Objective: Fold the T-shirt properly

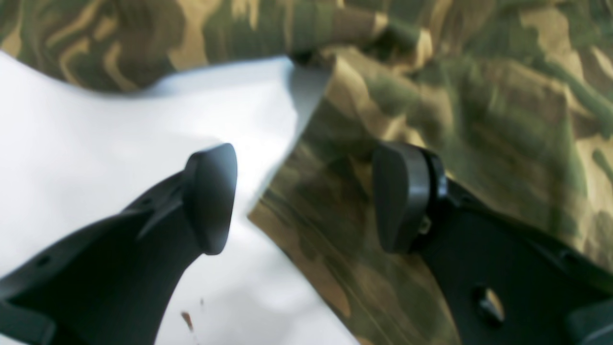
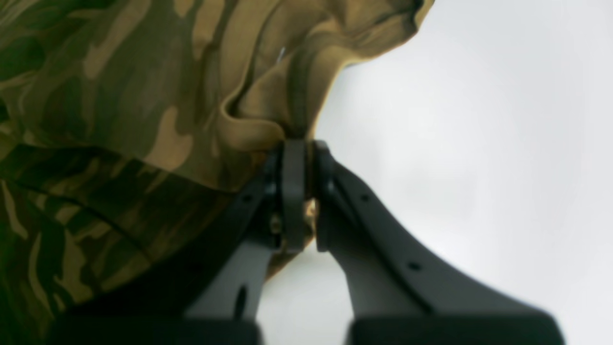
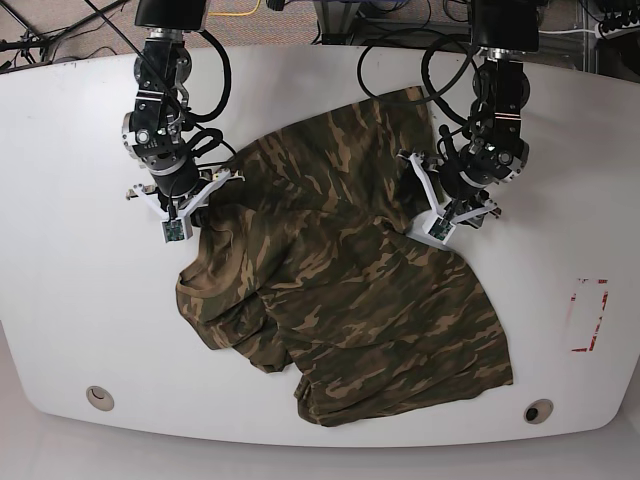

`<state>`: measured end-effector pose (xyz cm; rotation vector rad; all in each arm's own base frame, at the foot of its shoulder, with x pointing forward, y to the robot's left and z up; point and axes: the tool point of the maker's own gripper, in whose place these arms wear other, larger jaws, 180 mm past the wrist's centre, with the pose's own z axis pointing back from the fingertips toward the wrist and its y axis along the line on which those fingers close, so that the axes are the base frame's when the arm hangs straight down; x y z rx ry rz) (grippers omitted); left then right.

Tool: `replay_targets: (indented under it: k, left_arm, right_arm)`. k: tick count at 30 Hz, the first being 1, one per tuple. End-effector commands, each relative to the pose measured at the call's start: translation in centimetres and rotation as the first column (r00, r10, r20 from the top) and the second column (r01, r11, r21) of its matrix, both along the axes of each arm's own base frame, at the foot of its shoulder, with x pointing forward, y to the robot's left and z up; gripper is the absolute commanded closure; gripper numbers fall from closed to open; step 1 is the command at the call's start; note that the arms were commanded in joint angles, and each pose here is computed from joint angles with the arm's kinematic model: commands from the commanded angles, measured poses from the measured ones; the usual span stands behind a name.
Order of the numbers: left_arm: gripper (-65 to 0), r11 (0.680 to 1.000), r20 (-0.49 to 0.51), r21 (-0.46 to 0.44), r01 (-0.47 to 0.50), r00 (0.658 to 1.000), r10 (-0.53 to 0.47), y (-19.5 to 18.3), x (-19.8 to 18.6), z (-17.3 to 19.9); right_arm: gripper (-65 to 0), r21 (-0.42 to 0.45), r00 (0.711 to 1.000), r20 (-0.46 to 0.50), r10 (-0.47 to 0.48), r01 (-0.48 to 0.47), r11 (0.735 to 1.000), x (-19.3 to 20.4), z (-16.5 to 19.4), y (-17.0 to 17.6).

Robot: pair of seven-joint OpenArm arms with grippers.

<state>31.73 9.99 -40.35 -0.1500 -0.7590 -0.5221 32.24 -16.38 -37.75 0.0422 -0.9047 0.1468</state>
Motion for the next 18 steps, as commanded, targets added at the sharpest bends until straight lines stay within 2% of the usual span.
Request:
replay_targets:
  k: [1, 3, 9, 13, 15, 18]
  left_arm:
    - [-36.0, 0.999, 0.081, -0.024, 0.021, 0.997, -0.019, -1.1, 0.9, 2.4]
    - [-27.3, 0.999, 0.126, -0.030, 0.040, 0.991, -0.036, -1.9, 0.3, 4.1]
    - [-14.8, 0.999, 0.173, -0.016, 0.044, 0.984, -0.040, -1.8, 0.1, 6.0]
    - [-11.8, 1.000, 0.185, 0.001, 0.015, 0.983, -0.015, -0.5, 0.2, 6.8]
    - [-9.1, 0.999, 0.207, 0.022, -0.032, 0.978, 0.027, 1.1, 0.7, 7.9]
    - [-9.5, 0.998, 0.202, 0.024, -0.053, 0.978, 0.047, 1.9, 0.9, 7.8]
  right_arm:
    - [-0.3, 0.004, 0.998, 0.058, 0.007, -0.007, 1.000, 0.9, 1.6, 0.1]
    - [0.0, 0.004, 0.998, 0.067, 0.004, -0.004, 1.000, 1.1, 1.9, 0.1]
    - [0.0, 0.003, 0.998, 0.068, 0.005, -0.005, 1.000, 1.2, 1.9, 0.1]
    - [0.0, 0.002, 0.997, 0.071, 0.013, -0.013, 1.000, 1.3, 2.1, 0.4]
    - [-0.1, -0.002, 0.998, 0.067, 0.013, -0.013, 1.000, 1.2, 2.0, 0.3]
    - [-0.2, -0.002, 0.998, 0.068, 0.015, -0.015, 1.000, 1.2, 2.0, 0.3]
